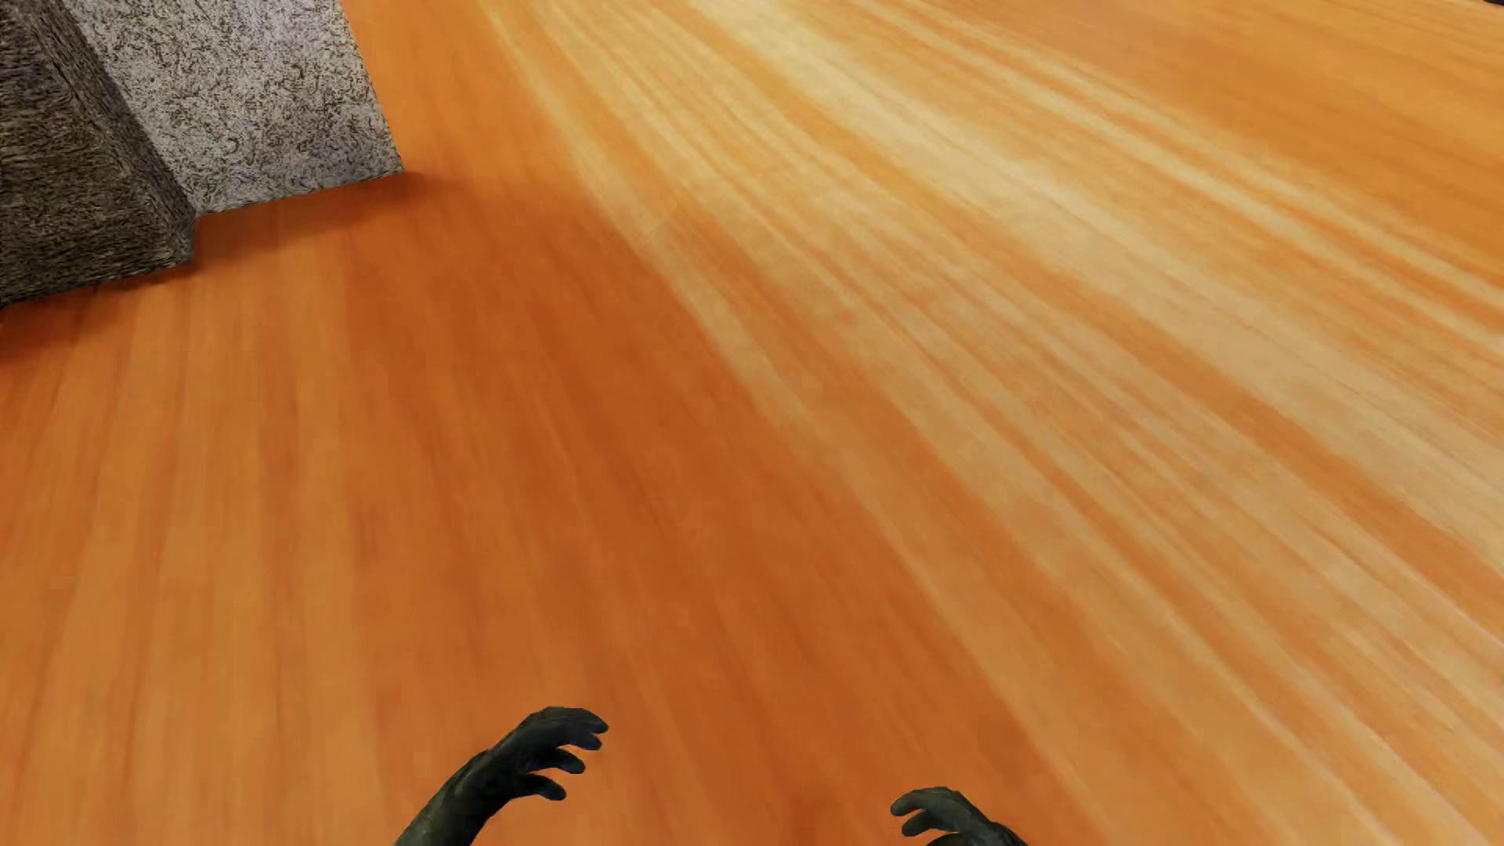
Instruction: Stretch out
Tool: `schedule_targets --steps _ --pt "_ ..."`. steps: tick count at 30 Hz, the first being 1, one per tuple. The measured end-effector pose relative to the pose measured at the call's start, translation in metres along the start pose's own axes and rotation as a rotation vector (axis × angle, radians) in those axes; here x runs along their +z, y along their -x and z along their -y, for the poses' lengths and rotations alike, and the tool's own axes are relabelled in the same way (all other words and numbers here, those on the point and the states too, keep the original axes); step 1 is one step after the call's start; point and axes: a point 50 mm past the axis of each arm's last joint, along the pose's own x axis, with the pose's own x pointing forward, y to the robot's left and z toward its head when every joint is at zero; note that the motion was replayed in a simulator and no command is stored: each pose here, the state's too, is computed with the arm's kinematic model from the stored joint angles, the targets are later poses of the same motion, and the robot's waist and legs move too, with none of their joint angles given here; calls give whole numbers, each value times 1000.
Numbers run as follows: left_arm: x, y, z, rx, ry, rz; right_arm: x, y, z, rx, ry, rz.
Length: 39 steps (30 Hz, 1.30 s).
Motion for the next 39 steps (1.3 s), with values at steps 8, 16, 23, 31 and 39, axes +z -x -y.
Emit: schedule_targets --steps 8,16,23,31,39 --pt "175 -43 -120 263 -415 546 -89 11 -17 89 52 -406" --pt "228 -55 -304 689 -967 -202 -109 13 49 89 360 -573" --pt "195 10 -359 901 -858 -465 -147 55 57 51 315 -762" --pt "179 18 -363 897 -855 -522 -182 107 54 54 288 -969" --pt "188 13 -360 896 -859 -486 -169 89 73 -29 268 -909"
